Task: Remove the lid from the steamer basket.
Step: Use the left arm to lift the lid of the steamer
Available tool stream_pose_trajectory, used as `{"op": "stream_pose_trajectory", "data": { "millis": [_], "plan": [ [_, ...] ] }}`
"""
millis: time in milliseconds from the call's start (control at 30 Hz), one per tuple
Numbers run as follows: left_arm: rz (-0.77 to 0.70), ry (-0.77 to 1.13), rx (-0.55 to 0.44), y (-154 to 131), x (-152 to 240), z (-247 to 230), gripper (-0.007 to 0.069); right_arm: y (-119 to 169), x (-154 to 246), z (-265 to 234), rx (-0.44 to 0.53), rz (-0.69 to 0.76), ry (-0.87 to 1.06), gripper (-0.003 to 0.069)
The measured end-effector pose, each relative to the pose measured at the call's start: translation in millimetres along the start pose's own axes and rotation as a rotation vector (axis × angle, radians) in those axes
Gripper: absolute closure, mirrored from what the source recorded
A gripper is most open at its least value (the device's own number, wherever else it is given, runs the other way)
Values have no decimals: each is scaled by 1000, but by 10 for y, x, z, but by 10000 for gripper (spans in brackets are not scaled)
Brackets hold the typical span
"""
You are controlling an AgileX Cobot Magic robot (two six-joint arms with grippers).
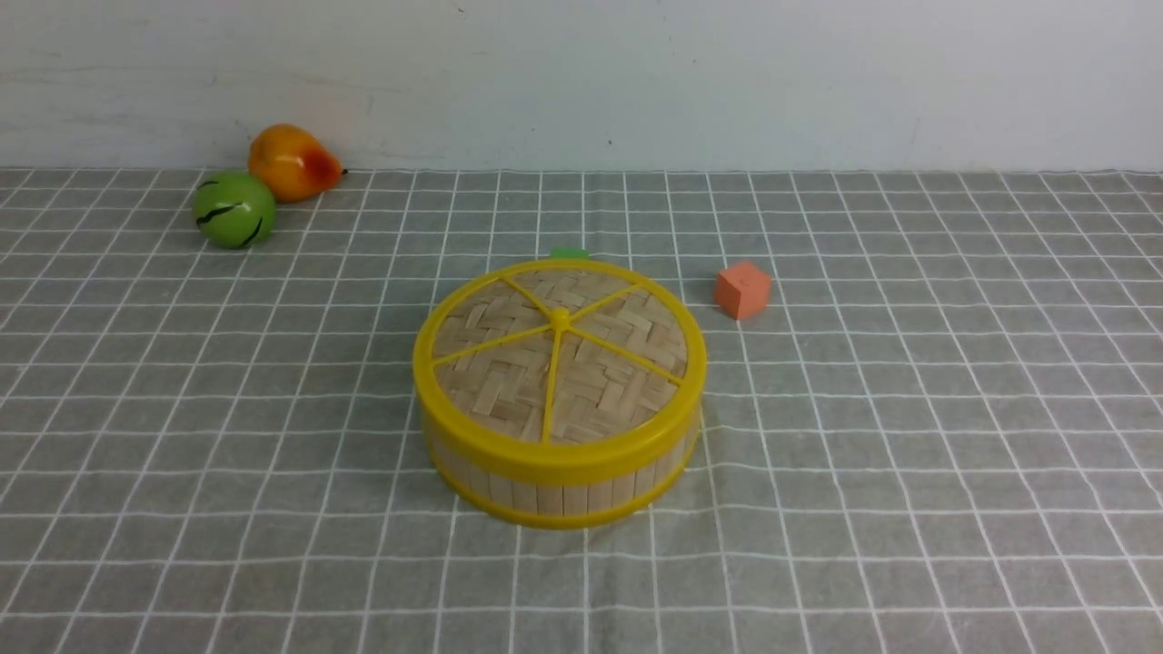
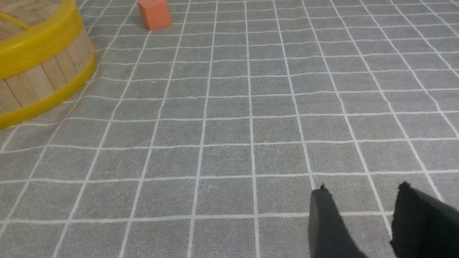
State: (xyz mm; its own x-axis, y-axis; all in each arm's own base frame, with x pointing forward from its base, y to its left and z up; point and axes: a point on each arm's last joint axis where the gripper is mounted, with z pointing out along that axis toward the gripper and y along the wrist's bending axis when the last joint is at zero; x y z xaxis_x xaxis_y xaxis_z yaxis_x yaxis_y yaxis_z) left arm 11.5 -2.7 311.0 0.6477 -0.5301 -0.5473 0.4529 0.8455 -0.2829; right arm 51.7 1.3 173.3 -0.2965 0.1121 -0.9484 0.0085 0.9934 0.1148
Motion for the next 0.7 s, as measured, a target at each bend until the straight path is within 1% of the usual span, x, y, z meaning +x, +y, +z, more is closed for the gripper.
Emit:
{"op": "stream_pose_trajectory", "data": {
  "millis": [67, 100, 133, 167, 233, 267, 300, 367, 400, 433, 467, 500, 600, 700],
  "plan": [
    [31, 91, -27, -141, -234, 289, 419, 0, 0, 0, 0, 0, 0, 417],
    [40, 146, -57, -152, -260, 370, 418, 0, 0, 0, 0, 0, 0, 417],
    [43, 206, -93, -161, -289, 499, 417, 0, 0, 0, 0, 0, 0, 417],
    [44, 285, -148, -179, -355, 683, 416, 0, 0, 0, 0, 0, 0, 417],
    [44, 344, -190, -174, -372, 849, 414, 0, 0, 0, 0, 0, 0, 417],
    [44, 434, -251, -126, -317, 1031, 413, 0, 0, 0, 0, 0, 0, 417],
    [44, 441, -257, -129, -328, 1061, 412, 0, 0, 0, 0, 0, 0, 417],
    [45, 529, -309, -34, -178, 1326, 409, 0, 0, 0, 0, 0, 0, 417],
    [44, 526, -308, -38, -186, 1331, 408, 0, 0, 0, 0, 0, 0, 417],
    [43, 555, -317, 36, -46, 1468, 407, 0, 0, 0, 0, 0, 0, 417],
    [43, 563, -322, 50, -22, 1476, 407, 0, 0, 0, 0, 0, 0, 417],
    [37, 553, -303, 112, 109, 1594, 407, 0, 0, 0, 0, 0, 0, 417],
    [19, 513, -257, 199, 309, 1804, 410, 0, 0, 0, 0, 0, 0, 417],
    [6, 529, -254, 247, 415, 1956, 441, 0, 0, 0, 0, 0, 0, 417]
  ]
}}
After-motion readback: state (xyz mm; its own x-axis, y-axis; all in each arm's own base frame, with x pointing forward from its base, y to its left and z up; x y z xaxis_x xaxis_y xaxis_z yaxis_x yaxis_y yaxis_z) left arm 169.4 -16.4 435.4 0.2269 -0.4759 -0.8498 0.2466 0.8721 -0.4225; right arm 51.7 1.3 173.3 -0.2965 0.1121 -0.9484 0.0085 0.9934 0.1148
